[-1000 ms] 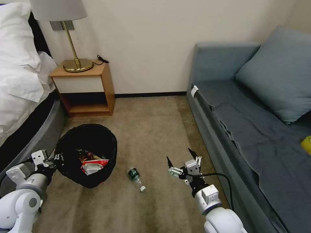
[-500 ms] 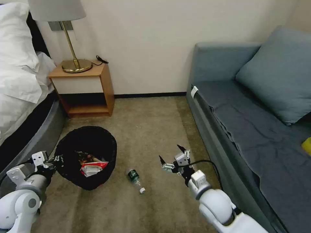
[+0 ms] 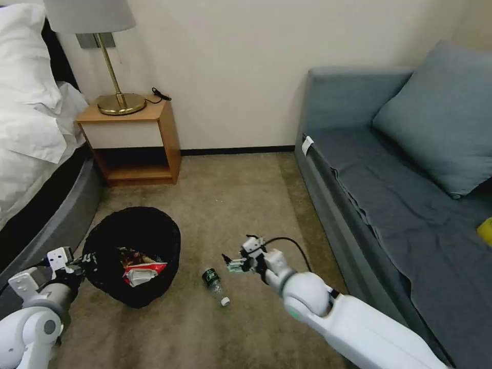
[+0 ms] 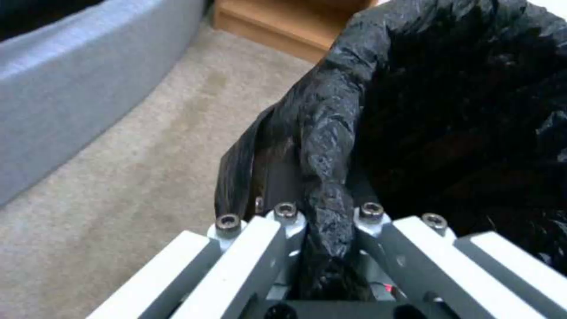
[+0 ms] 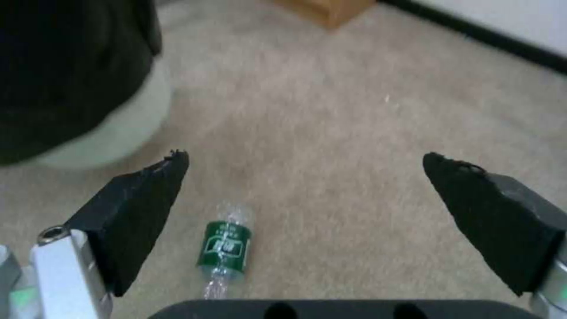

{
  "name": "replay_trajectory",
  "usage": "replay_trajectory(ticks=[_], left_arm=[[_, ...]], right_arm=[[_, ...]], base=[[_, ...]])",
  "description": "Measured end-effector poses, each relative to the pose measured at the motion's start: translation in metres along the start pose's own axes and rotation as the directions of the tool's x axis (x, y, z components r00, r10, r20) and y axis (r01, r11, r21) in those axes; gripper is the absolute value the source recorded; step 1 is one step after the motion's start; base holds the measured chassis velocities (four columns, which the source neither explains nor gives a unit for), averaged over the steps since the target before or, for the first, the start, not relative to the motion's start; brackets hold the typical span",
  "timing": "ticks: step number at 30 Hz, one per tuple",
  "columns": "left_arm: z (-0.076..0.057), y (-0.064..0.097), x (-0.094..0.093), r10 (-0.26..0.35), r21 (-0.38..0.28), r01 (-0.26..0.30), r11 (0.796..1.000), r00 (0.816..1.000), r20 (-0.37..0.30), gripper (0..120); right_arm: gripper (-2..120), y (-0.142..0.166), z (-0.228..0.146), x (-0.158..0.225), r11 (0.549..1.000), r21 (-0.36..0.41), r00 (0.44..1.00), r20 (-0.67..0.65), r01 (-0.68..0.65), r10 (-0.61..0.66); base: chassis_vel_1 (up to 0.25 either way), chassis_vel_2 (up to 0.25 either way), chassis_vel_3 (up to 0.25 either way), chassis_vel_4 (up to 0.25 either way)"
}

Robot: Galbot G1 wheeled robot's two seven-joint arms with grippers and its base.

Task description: Pick up the trash bin, then pick up the garbage on the floor and place it into the trash bin.

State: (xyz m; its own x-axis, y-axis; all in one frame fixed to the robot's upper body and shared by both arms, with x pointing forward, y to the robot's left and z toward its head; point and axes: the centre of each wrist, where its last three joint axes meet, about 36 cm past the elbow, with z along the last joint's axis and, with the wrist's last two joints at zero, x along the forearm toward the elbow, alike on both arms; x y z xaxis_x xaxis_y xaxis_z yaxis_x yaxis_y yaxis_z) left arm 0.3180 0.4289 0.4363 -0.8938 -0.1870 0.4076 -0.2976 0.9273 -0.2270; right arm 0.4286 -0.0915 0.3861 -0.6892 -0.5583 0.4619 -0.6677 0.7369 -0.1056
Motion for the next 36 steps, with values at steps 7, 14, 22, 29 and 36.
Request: replay_trajectory(ticks=[7,14,22,29,36], left_arm=[[0.000,0.016,0.001,-0.018,0.007,0.018,1.000,1.000,0.013,3],[0.001,0.021,0.002,-0.014,0.021,0.013,1.000,1.000,0.025,3],[-0.001,0.027,0.002,-0.009,0.026,0.008,1.000,0.999,0.035,3],[-0.005,0.031,0.001,-0.007,0.026,0.006,1.000,0.999,0.040,3],[-0.008,0.032,-0.003,0.002,0.023,-0.003,1.000,0.999,0.038,3]], right_arm=[[100,0.020,-0.007,-0.044,0.998,-0.024,0.985,-0.161,0.064,-0.067],[100,0.040,-0.011,-0.078,0.990,-0.074,0.935,-0.326,0.122,-0.140],[100,0.046,-0.009,-0.098,0.979,-0.117,0.874,-0.441,0.168,-0.203],[100,0.047,0.005,-0.113,0.979,-0.097,0.850,-0.486,0.177,-0.202],[100,0.047,0.026,-0.129,0.985,-0.079,0.828,-0.534,0.151,-0.170]], base=[[0.000,0.000,0.000,0.000],[0.000,0.000,0.000,0.000],[0.000,0.000,0.000,0.000],[0.000,0.000,0.000,0.000],[0.000,0.000,0.000,0.000]])
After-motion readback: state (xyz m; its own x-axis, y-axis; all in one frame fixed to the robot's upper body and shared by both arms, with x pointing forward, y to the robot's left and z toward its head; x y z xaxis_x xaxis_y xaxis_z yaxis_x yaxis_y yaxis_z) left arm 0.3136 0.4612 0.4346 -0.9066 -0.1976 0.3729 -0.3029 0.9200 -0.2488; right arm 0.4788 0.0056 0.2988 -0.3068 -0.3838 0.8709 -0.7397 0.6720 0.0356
